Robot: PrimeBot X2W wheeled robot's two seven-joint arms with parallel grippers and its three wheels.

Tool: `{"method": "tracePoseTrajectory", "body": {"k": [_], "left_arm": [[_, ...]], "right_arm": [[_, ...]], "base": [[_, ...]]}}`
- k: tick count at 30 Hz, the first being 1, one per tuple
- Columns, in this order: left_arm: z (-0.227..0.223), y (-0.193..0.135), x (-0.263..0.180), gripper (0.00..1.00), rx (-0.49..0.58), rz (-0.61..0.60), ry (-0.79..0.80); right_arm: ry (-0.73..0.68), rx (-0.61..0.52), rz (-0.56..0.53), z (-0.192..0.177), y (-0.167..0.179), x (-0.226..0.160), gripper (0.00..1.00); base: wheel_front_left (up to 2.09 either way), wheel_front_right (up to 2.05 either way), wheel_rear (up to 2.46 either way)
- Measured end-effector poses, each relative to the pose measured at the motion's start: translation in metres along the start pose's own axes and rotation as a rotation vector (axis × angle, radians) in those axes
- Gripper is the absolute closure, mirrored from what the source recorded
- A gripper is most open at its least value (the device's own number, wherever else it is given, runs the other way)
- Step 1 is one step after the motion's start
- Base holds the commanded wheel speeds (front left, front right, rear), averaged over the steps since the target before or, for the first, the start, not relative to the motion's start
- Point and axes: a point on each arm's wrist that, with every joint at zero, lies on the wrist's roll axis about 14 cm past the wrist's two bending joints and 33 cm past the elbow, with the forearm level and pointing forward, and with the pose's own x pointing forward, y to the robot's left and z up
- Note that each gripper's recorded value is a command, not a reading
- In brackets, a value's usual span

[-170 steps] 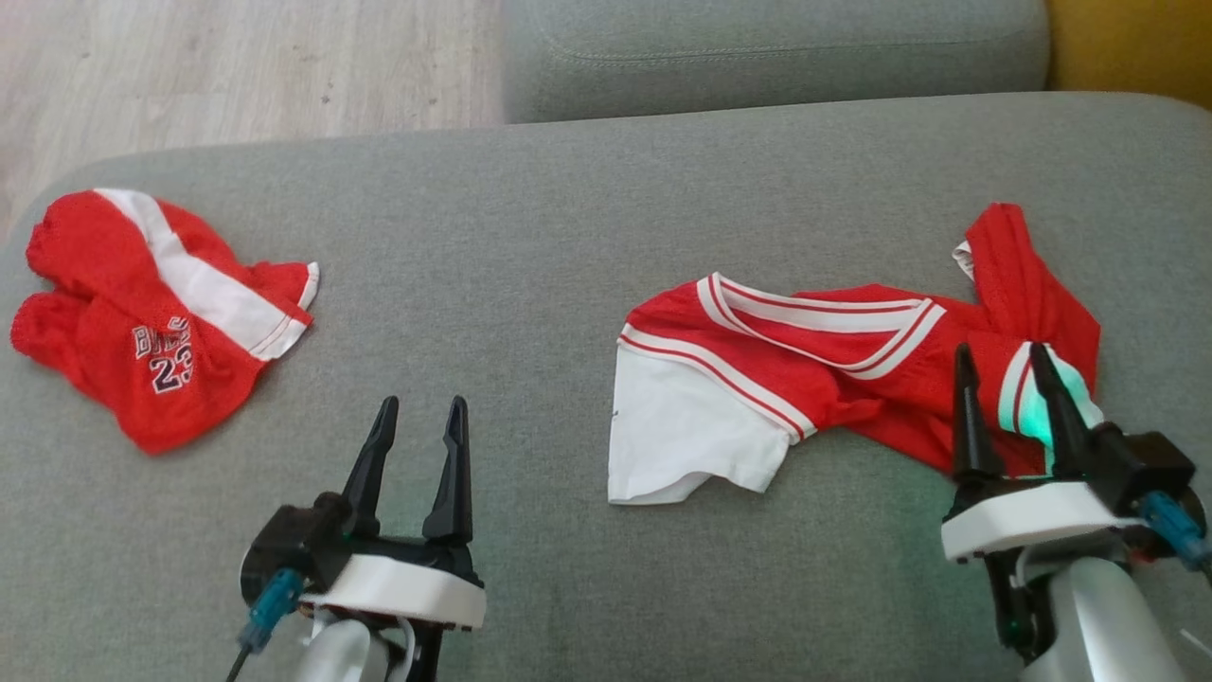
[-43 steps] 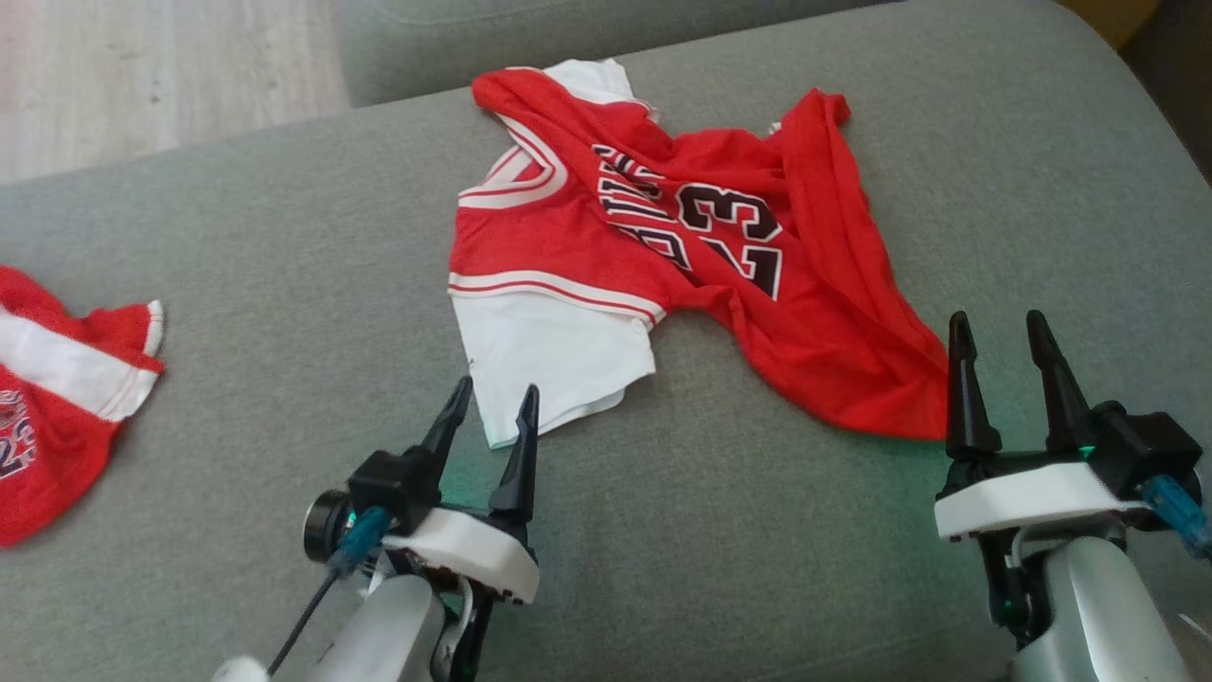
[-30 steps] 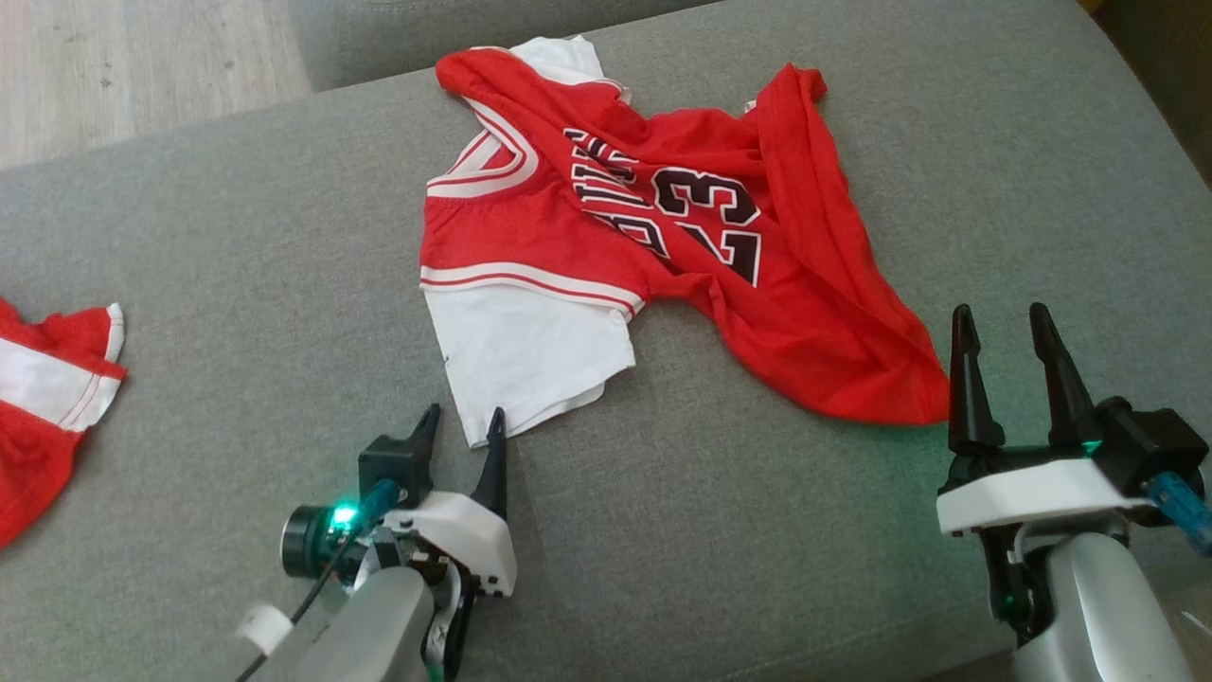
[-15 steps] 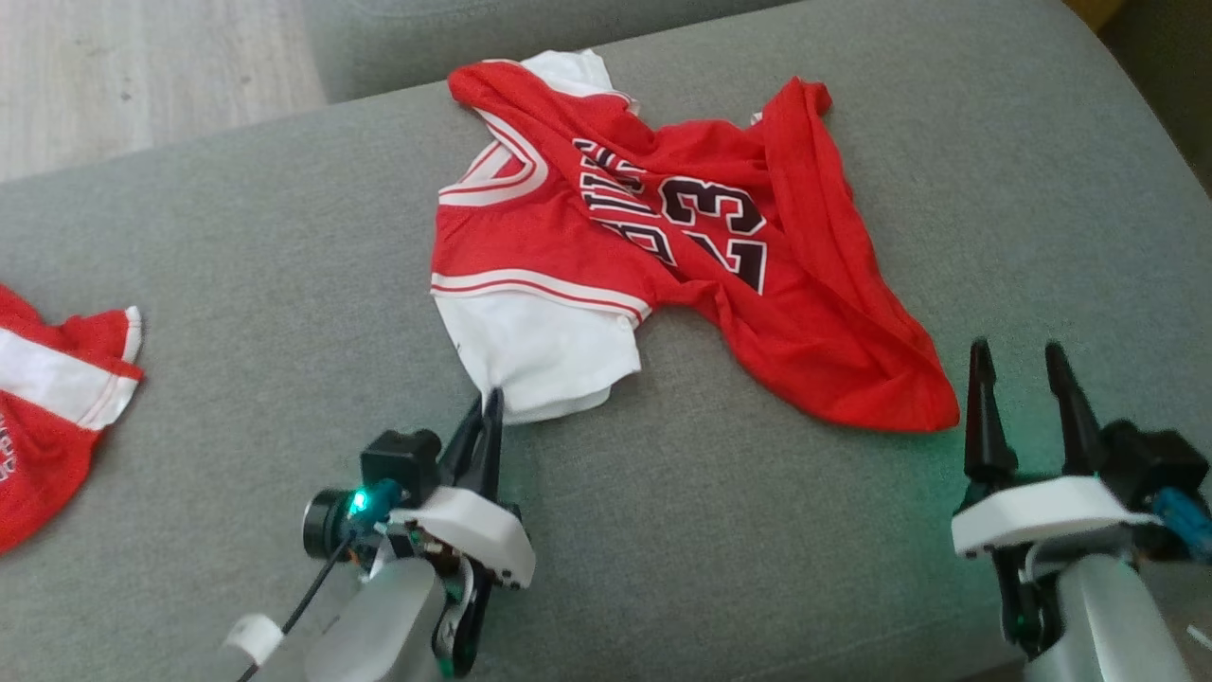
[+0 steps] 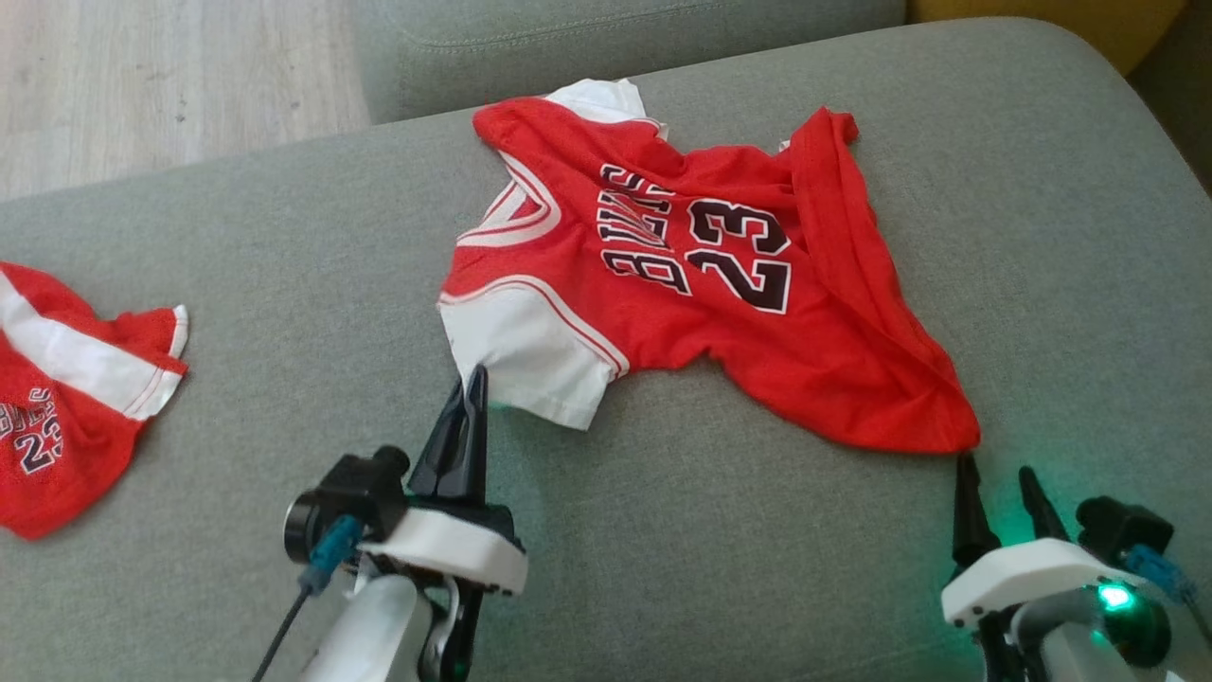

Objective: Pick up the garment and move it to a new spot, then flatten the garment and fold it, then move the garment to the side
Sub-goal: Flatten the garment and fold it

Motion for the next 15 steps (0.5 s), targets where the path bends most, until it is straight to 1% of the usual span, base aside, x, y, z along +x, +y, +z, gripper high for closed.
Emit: {"method": "tracePoseTrajectory", "body": {"k": [4,8,15], "left_arm": [[0.001,0.000,-0.001,1.00,0.004,-0.003,-0.005],[0.002,0.003,-0.001,1.00,0.001,0.002,-0.010],[-0.001,0.008,-0.001,1.00,0.000,0.010,-0.001]], "right_arm": [[0.009,0.038,0.013,0.000,0.008,0.006,0.00],[0.012,0.049,0.045,0.004,0.021,0.015,0.00],[0.033,0.071,0.056,-0.003,0.028,0.020,0.00]], "base": [[0.00,0.00,0.00],[0.00,0.00,0.00],[0.00,0.00,0.00]]}}
